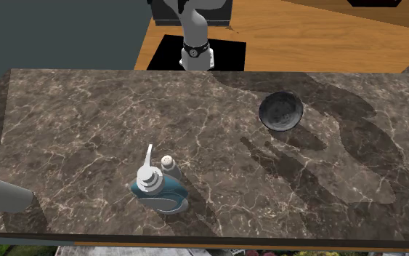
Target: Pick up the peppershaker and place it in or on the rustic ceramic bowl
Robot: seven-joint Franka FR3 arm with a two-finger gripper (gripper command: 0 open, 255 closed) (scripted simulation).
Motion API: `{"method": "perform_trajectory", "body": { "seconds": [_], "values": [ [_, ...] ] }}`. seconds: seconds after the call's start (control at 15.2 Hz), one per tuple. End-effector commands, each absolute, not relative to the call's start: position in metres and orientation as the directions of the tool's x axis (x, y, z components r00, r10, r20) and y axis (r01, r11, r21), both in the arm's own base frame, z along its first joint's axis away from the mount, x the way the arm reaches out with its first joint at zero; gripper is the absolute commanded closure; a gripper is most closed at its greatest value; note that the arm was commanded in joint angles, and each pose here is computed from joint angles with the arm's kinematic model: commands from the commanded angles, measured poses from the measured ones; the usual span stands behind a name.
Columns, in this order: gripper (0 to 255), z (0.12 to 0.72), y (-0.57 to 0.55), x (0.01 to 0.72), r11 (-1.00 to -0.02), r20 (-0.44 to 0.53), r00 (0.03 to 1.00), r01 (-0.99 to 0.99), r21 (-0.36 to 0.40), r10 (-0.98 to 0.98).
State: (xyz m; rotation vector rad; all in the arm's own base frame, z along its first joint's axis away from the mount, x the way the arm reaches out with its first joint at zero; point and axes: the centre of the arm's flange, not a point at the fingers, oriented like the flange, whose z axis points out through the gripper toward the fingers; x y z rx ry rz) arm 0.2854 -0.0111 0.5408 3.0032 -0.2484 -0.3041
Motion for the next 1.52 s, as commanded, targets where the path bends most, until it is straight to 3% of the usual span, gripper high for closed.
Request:
{"method": "perform_trajectory", "body": {
  "seconds": [0.0,1.45],
  "values": [
    [0,0.541,-0.011,0.285,-0.980,-0.189,0.966,-0.151,0.128,-0.173],
    [0,0.446,0.022,0.553,-0.988,-0.201,0.968,-0.156,-0.007,-0.151]
  ]
}}
